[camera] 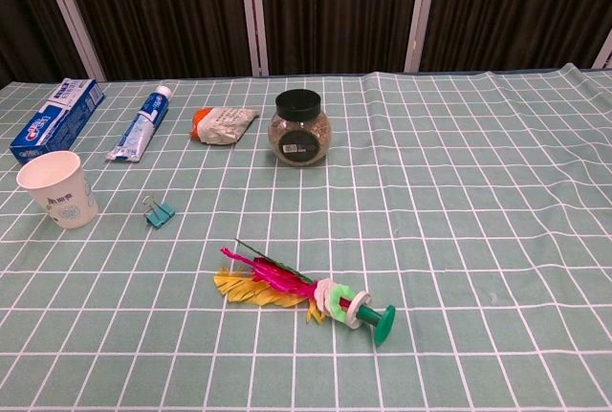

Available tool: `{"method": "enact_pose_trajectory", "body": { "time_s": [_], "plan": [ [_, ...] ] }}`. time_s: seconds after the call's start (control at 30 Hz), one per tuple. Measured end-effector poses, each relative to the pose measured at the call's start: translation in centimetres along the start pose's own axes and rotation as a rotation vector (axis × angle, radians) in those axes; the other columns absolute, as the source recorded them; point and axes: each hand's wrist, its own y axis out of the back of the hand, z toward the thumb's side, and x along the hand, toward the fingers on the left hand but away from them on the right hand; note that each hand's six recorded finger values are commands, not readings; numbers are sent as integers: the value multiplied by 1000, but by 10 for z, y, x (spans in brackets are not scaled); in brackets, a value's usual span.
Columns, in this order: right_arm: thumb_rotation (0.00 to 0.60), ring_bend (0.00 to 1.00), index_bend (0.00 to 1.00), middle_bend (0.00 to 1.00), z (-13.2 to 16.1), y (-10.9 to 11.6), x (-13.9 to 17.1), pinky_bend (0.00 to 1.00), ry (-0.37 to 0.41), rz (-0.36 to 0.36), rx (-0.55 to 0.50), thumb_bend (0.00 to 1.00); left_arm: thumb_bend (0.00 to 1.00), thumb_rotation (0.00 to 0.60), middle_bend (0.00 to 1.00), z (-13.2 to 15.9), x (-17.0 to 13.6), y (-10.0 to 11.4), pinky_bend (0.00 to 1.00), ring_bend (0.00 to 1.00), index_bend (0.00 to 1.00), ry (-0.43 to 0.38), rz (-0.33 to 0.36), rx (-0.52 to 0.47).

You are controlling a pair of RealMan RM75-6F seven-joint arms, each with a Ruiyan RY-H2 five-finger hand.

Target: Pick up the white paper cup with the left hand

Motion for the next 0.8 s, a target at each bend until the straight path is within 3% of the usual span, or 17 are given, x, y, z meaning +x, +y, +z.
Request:
{"method": "enact_pose_trajectory", "body": {
  "time_s": [0.23, 0.37, 0.57, 0.8],
  "plan": [
    [600, 0, 0, 0, -2, 2, 0, 0, -2, 2, -18, 0, 0, 600, 0, 0, 3, -6, 0, 0, 0, 0, -12, 8],
    [600, 0, 0, 0, -2, 2, -3, 0, -2, 7, -22, 0, 0, 600, 0, 8, 19, -18, 0, 0, 0, -42, -11, 47],
    [600, 0, 0, 0, -6, -3, -7, 0, -23, 25, -11, 0, 0, 600, 0, 35, 53, -47, 0, 0, 0, -171, -25, 251],
    [600, 0, 0, 0, -16, -4, -12, 0, -65, 25, -4, 0, 0, 600, 0, 79, 96, -91, 0, 0, 0, -337, -31, 599]
  ]
}}
